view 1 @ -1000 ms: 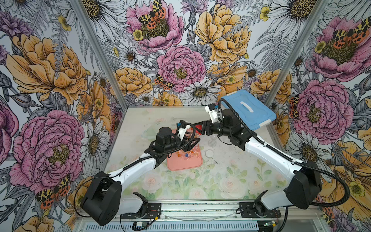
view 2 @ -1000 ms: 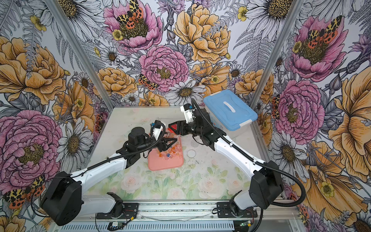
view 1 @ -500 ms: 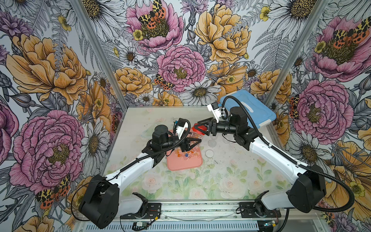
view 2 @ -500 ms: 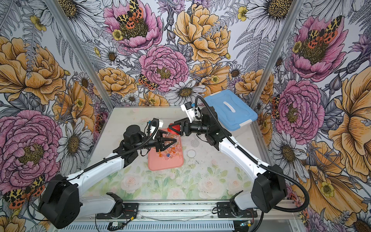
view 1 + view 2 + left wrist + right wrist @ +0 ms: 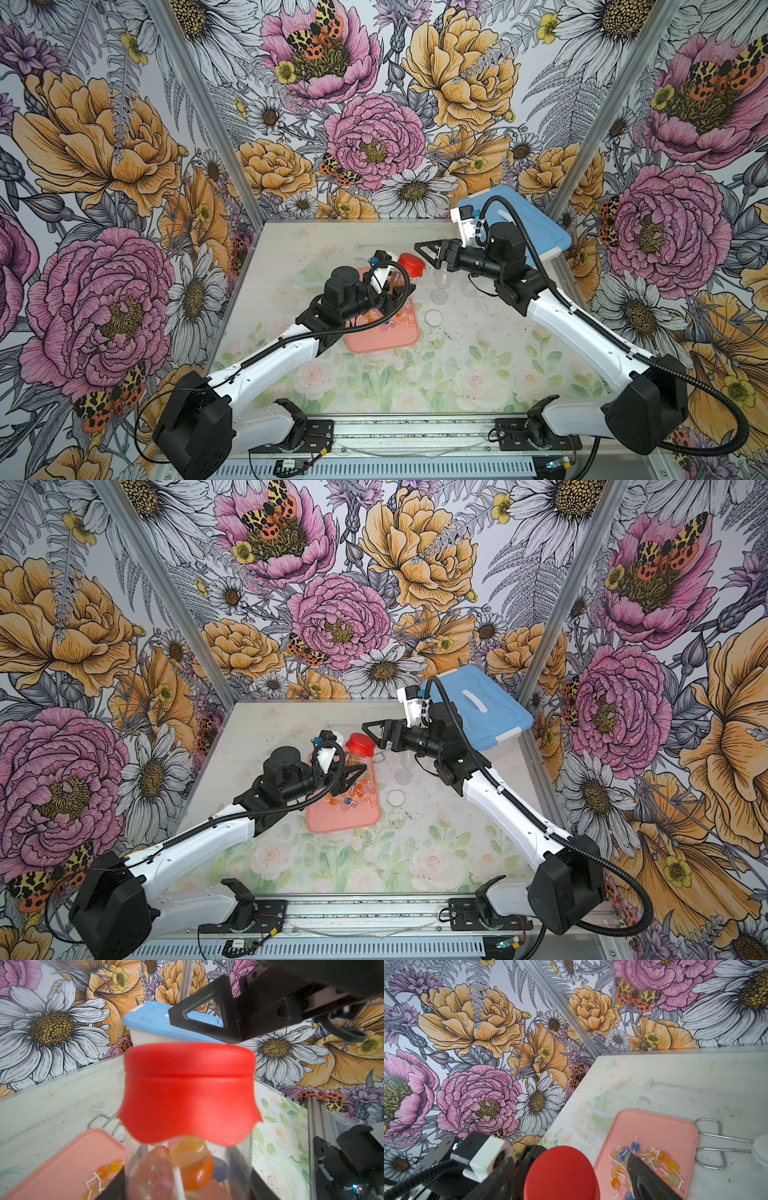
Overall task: Pour the candies out of the jar
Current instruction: Unscrew the lid from the jar.
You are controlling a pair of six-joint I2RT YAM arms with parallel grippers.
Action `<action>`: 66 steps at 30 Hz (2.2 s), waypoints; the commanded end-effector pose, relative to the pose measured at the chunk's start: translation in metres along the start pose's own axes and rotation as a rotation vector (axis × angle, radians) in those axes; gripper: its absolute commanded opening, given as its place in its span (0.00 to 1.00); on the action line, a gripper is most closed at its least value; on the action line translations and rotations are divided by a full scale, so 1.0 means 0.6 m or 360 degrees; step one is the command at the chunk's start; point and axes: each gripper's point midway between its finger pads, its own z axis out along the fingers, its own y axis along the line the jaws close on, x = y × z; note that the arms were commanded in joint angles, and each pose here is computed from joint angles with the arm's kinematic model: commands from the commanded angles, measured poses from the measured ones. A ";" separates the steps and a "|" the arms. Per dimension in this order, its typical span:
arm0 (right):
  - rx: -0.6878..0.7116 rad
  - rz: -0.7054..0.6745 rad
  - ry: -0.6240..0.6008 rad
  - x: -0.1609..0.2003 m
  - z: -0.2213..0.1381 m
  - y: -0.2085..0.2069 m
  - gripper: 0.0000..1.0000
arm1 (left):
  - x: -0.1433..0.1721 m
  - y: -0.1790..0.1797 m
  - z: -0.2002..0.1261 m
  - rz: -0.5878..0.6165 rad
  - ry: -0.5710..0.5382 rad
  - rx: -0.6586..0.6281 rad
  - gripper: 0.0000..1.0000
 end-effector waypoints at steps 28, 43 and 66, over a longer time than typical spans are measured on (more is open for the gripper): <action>0.0264 0.0055 0.0127 0.080 0.075 -0.037 0.50 | -0.025 0.016 0.021 0.0262 0.0044 -0.0344 0.00; -0.0608 -0.0263 0.0364 0.077 -0.008 0.120 0.40 | -0.135 -0.066 -0.077 0.0039 -0.0379 0.0647 0.00; 0.0200 -0.0085 -0.0190 -0.047 -0.057 -0.013 0.81 | -0.059 0.015 -0.025 0.0102 -0.0145 -0.0026 0.00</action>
